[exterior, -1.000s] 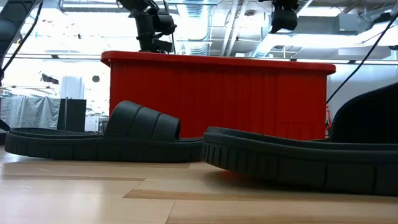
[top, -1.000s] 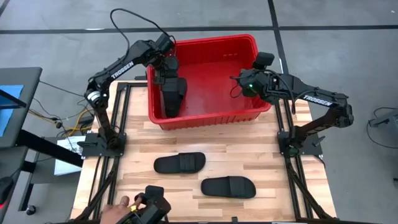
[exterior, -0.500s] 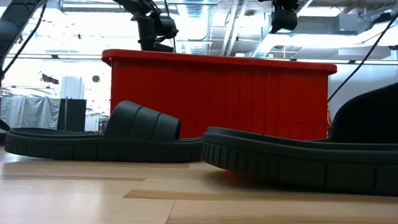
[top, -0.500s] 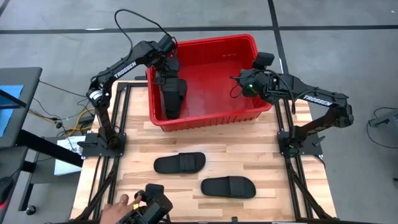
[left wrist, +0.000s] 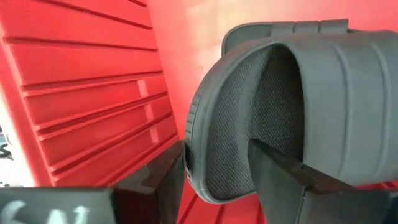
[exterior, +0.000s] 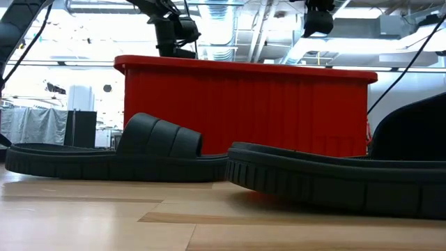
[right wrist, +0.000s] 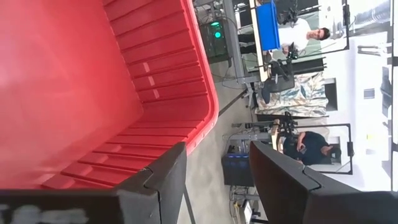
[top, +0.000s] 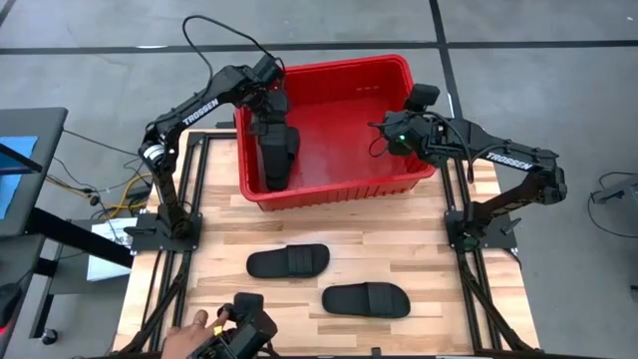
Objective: Pick and place slides into bin
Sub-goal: Put the top right black slide into the red bin, then put the left black slide into the red bin
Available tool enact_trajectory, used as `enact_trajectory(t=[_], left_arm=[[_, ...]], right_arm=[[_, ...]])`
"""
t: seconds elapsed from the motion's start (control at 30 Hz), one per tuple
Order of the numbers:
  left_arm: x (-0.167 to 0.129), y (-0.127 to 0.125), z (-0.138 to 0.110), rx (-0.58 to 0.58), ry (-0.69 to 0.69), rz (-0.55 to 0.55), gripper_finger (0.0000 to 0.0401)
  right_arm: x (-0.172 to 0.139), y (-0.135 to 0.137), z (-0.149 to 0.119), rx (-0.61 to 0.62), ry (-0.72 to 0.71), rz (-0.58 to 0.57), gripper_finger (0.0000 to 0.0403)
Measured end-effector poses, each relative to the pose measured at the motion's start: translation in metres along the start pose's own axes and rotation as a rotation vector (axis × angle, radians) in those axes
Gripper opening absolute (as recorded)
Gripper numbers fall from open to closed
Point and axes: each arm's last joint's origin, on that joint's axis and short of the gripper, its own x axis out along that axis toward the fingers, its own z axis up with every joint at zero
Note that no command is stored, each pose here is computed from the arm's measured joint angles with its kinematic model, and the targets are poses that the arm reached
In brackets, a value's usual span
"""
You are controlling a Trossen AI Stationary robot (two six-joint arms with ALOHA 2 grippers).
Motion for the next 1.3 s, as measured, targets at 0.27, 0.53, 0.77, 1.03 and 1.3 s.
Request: enact_trajectory(t=[0.27, 0.53, 0.77, 1.03, 1.3], left_arm=[[0.001, 0.004, -0.002, -0.070, 0.006, 0.033, 0.0165], [0.001, 0.006, -0.004, -0.079, 0.014, 0.041, 0.0165], [0.001, 0.006, -0.004, -0.079, 0.016, 0.040, 0.0165], [0.001, 0.006, -0.004, -0.125, 0.023, 0.051, 0.0165], [-0.044, 0.009, -0.009, -0.249, -0.175, 0.118, 0.0165]], right_arm=[[0.000, 0.000, 0.000, 0.000, -0.009, 0.015, 0.0174], [0.000, 0.000, 0.000, 0.000, -0.010, 0.015, 0.0175], [0.000, 0.000, 0.000, 0.000, -0.009, 0.015, 0.0178], [0.000, 0.000, 0.000, 0.000, -0.010, 0.015, 0.0176], [0.000, 0.000, 0.000, 0.050, -0.012, 0.016, 0.0167]])
